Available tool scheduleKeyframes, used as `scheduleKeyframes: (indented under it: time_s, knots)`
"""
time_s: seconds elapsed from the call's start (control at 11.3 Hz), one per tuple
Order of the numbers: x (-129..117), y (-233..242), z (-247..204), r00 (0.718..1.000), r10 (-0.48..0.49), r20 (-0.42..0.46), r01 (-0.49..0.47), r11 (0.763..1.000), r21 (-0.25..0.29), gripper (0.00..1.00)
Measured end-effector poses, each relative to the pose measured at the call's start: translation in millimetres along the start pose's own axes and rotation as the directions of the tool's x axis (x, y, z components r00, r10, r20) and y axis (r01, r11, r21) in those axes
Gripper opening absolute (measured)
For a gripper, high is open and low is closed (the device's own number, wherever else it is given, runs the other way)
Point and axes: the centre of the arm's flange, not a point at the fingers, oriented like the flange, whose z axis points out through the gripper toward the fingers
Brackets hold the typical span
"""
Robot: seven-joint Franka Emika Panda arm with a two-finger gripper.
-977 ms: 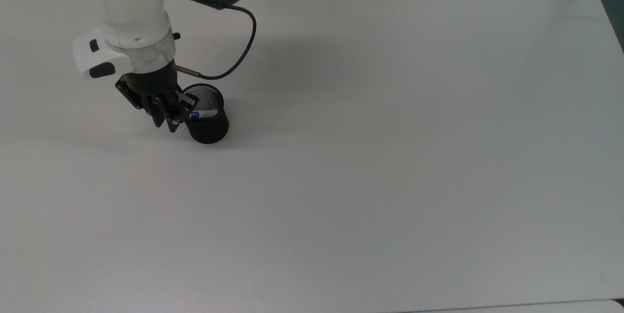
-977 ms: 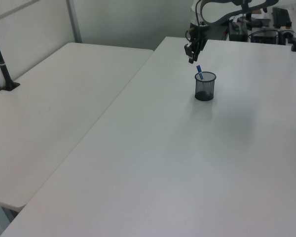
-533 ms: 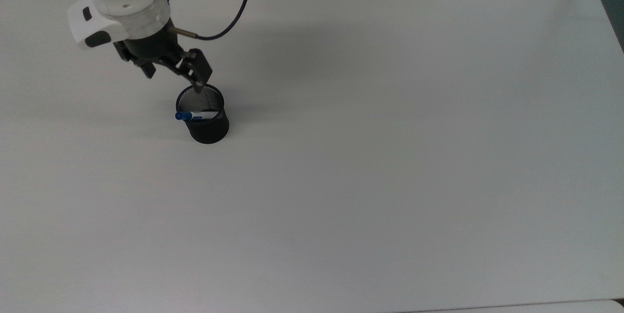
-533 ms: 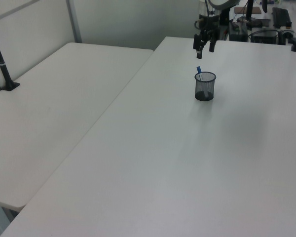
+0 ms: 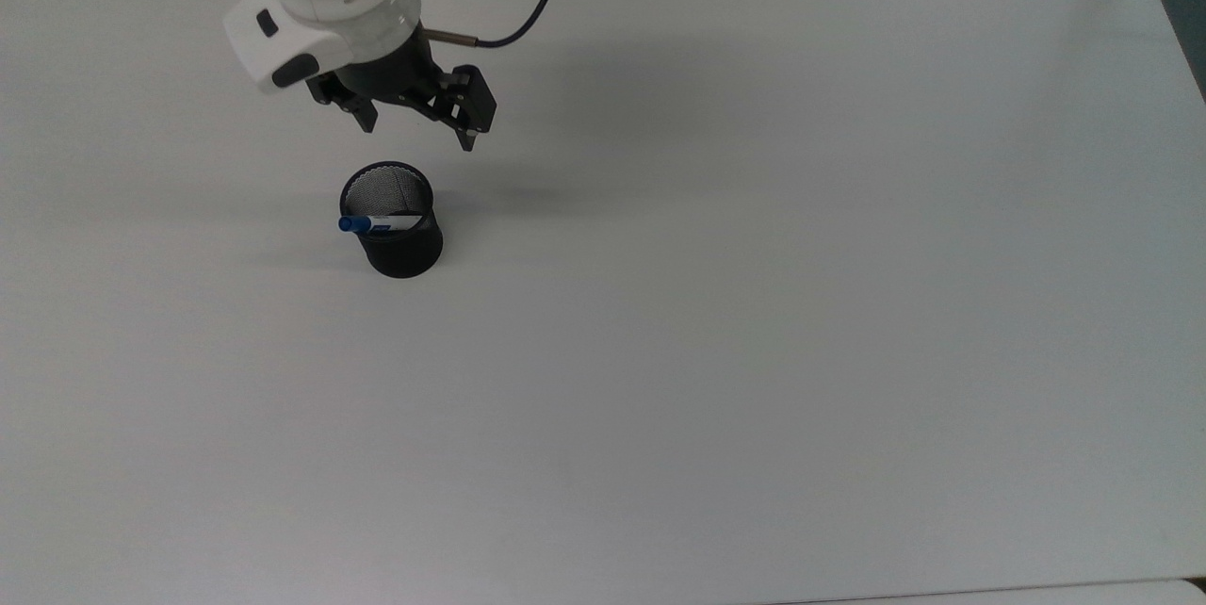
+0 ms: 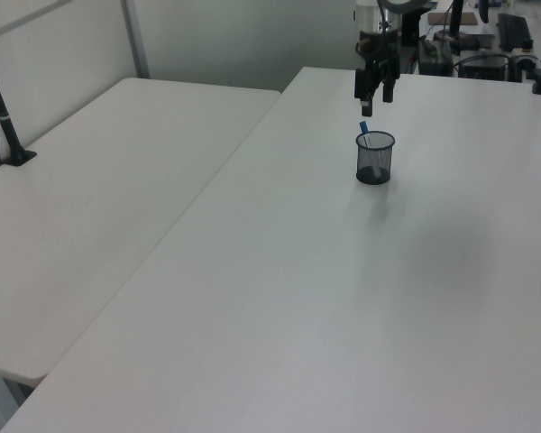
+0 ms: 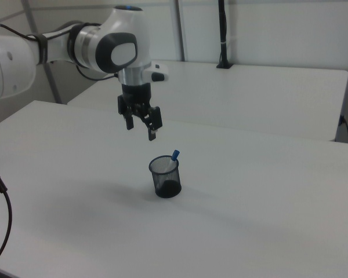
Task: Insert the marker
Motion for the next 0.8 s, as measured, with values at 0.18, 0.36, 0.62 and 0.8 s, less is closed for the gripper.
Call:
scheduleKeyframes:
  time_s: [0.18,0.36,0.62,0.8]
  knots:
    - [-15.3,1.1,-31.0,1.0,-0.004,-0.015,0.005,1.0,0.014,1.0]
    - [-36.2,2.7,-65.7,1.0,-0.011,-0.026,0.012,0.999,0.03,1.0]
    - [-47.1,10.9,-87.5,0.998,-0.006,-0.054,0.007,1.0,0.026,1.0]
    - [-48.6,17.4,-92.0,0.998,0.004,-0.062,-0.002,1.0,0.025,1.0]
